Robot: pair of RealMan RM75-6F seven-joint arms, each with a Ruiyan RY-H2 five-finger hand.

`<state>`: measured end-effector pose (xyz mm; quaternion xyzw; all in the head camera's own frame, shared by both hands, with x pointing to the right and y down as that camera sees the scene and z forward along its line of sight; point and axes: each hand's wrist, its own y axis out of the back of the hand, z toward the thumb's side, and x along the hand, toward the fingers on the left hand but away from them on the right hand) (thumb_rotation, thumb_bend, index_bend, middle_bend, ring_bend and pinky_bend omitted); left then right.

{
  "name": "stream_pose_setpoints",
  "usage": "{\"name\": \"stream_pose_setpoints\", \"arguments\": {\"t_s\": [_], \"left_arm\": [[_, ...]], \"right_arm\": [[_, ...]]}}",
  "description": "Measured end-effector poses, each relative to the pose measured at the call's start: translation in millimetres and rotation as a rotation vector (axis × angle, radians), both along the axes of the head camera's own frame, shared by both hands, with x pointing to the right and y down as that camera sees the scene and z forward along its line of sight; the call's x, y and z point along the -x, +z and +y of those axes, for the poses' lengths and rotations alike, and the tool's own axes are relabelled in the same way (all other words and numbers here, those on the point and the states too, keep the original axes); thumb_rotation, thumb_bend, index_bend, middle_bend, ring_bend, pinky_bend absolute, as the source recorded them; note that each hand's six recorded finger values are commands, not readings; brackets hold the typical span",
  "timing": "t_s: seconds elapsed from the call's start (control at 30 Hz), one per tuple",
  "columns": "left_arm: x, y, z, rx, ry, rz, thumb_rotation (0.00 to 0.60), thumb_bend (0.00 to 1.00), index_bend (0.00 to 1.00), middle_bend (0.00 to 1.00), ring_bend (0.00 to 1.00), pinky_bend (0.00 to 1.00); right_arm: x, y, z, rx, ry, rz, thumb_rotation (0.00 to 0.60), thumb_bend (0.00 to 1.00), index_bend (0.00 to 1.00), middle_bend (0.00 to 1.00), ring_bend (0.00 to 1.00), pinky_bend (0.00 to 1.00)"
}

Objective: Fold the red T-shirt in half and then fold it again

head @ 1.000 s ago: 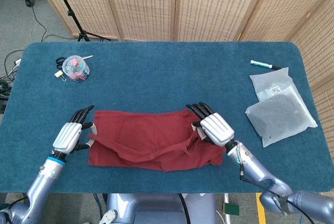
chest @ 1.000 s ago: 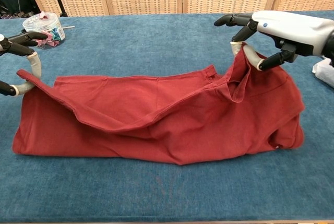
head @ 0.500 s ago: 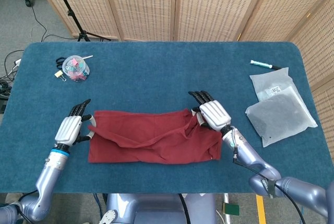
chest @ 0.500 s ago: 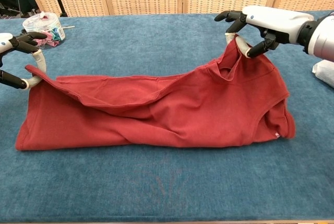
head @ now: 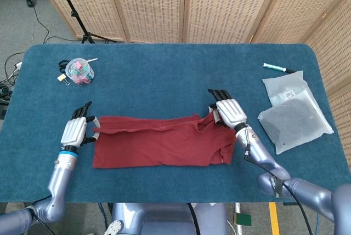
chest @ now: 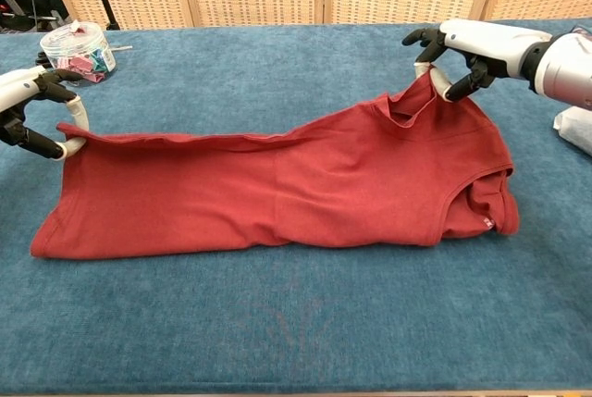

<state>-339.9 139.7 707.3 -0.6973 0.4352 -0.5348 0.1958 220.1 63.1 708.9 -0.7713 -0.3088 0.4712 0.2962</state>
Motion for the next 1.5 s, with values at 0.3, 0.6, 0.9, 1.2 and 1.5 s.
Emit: {"name": "stream_pose_setpoints", "arguments": {"t_s": [0.3, 0.6, 0.9, 1.2, 1.5], "left_arm": [[0.2, 7.7, -3.5, 0.007, -0.014, -0.017, 0.6, 0.61, 0.74, 0.0, 0.0, 0.0], [-1.5, 13.8, -3.0, 0.024, -0.014, -0.034, 0.6, 0.6, 0.7, 0.0, 0.0, 0.0], [-3.5, 14.8, -5.7, 0.009, -0.02, -0.039, 0.6, 0.59, 0.19, 0.0, 0.0, 0.0], [-1.6, 13.3, -5.2, 0.001, -0.036, -0.051, 0.6, 0.57, 0.0, 0.0, 0.0, 0.0], [7.4, 2.5, -9.4, -0.011, -0.044, -0.032, 0.6, 0.54, 0.0, 0.0, 0.0, 0.0]], "right_arm": [[-8.6, 9.3, -4.5, 0.01, 0.031, 0.035, 0.6, 0.78, 0.66, 0.06, 0.0, 0.0], [-16.3, 18.3, -3.4, 0.028, 0.036, 0.086, 0.6, 0.21, 0.12, 0.0, 0.0, 0.0], [-23.4, 13.1, -5.9, -0.01, 0.068, 0.114, 0.6, 0.0, 0.0, 0.0, 0.0, 0.0], [-25.2, -0.7, -4.6, -0.042, 0.081, 0.084, 0.6, 0.0, 0.0, 0.0, 0.0, 0.0], [-36.7, -30.7, 6.5, -0.099, 0.068, 0.046, 0.6, 0.0, 0.0, 0.0, 0.0, 0.0]]}}
